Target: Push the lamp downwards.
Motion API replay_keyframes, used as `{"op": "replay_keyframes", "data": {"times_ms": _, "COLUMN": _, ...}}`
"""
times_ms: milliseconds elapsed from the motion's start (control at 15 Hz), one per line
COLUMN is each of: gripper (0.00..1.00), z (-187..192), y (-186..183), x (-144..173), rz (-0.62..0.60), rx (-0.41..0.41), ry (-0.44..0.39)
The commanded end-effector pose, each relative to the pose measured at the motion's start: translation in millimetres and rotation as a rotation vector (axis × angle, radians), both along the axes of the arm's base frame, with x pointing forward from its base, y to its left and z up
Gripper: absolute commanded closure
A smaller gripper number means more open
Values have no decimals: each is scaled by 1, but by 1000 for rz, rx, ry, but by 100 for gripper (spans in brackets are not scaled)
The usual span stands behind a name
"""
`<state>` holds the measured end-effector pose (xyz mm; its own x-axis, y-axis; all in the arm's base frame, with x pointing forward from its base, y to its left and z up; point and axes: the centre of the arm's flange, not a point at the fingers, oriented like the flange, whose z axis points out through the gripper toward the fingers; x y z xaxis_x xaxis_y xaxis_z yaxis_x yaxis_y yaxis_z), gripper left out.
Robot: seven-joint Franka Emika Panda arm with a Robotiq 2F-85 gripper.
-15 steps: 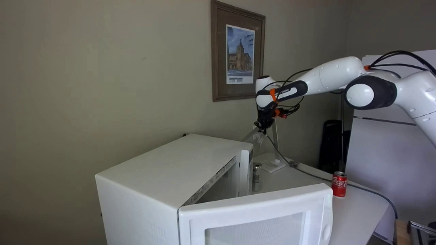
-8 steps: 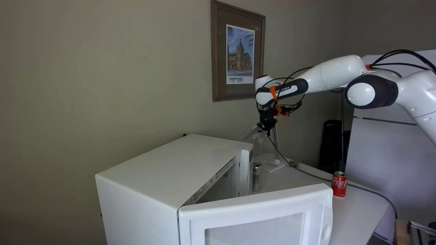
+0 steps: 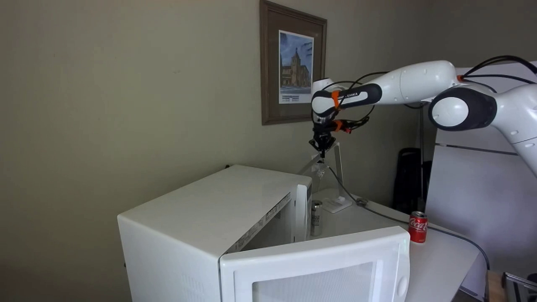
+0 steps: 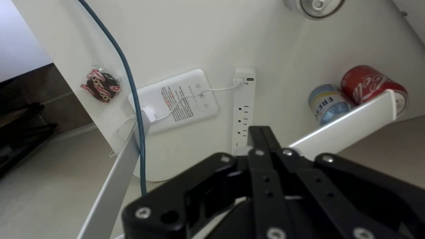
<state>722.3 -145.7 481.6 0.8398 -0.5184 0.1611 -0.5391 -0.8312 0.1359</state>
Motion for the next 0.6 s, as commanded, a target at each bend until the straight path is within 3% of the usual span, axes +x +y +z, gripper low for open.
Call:
{"op": "replay_keyframes", "data": {"times_ms": 0, "gripper": 100, "z": -2, "y": 8, "x": 21, "rz": -53, "rx": 17, "ry": -109}}
{"op": "replay_keyframes", "data": {"times_ms": 200, "gripper": 100, "z": -9, "y": 5, "x": 30, "rz": -77, "rx": 9, "ry": -173}}
{"op": "replay_keyframes", "data": {"times_ms": 533, "gripper": 100, "z": -27, "y": -6, "x": 31, "rz": -108, "rx": -8, "ry": -167}}
